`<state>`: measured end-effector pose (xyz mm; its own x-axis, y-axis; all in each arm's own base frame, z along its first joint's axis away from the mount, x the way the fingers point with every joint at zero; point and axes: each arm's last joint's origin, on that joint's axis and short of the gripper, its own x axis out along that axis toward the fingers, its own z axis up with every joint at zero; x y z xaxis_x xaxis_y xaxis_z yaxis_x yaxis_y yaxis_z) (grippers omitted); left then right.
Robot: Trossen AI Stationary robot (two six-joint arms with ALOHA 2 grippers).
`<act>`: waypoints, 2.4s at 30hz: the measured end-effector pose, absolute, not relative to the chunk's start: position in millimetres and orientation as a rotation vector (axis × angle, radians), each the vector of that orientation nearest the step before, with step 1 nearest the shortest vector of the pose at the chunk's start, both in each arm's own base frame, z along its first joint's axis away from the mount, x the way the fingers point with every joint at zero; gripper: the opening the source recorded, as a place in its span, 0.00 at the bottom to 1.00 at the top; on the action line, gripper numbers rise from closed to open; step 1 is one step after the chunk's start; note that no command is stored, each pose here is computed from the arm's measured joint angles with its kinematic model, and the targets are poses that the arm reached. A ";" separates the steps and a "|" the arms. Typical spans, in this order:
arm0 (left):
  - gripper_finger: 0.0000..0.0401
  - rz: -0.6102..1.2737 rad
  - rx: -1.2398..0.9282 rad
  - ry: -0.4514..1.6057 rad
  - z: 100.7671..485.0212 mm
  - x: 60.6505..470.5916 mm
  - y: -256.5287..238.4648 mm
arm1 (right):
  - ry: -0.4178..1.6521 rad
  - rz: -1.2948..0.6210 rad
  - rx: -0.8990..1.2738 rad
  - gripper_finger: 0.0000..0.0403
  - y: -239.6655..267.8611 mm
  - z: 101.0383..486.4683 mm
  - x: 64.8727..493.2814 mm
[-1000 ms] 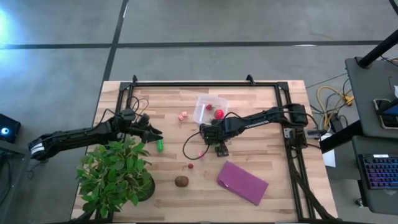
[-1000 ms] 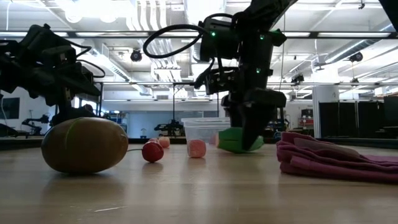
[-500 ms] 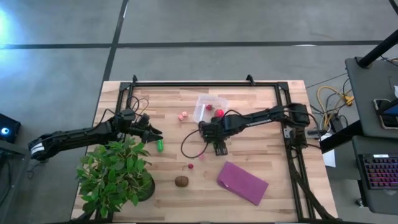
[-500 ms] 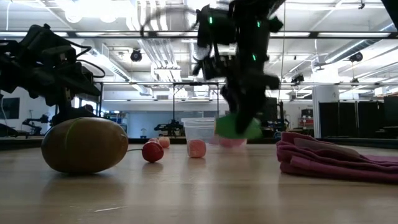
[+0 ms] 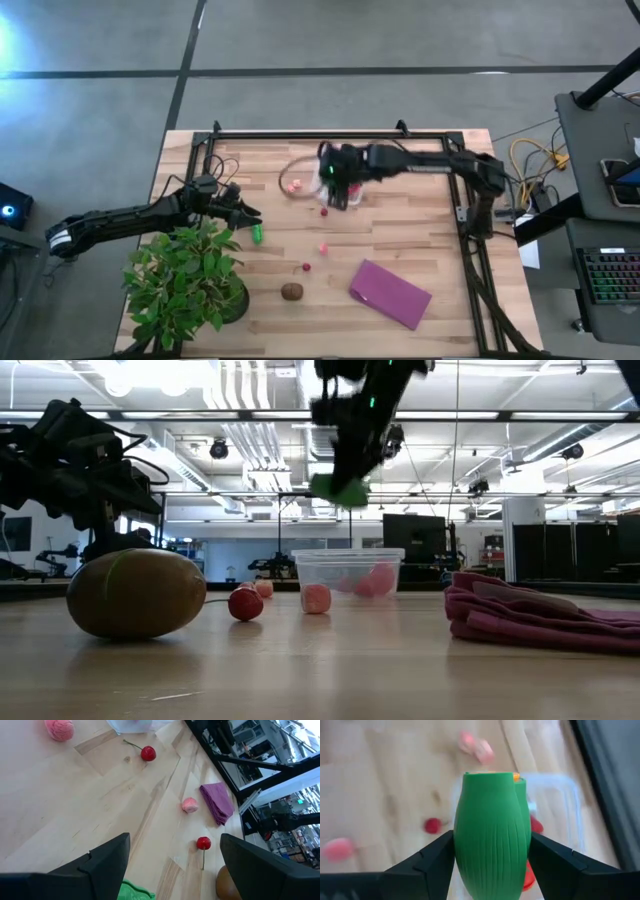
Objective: Pick and placing Produce into tupperware
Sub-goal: Put the corn in the transparent bin, then put the top red cherry in the transparent bin
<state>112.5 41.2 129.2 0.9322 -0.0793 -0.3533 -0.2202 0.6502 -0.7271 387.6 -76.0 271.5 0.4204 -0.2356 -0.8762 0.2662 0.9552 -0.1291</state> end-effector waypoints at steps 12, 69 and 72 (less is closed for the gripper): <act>0.74 0.082 -0.865 0.374 129.2 112.5 41.2 | 1.247 -0.315 0.081 0.57 -127.4 210.7 403.0; 0.74 0.082 -0.865 0.374 129.1 112.5 41.2 | 1.149 -0.812 1.328 0.61 -29.2 170.6 447.5; 0.74 0.082 -0.865 0.374 129.1 112.5 41.2 | 1.138 -0.832 1.318 0.61 -28.6 169.8 447.5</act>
<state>112.5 41.2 129.1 0.9320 -0.0797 -0.3537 -0.2204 0.6501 -0.7272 447.5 -28.6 169.8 0.2788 0.1409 -0.9500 0.9479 0.1184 0.2957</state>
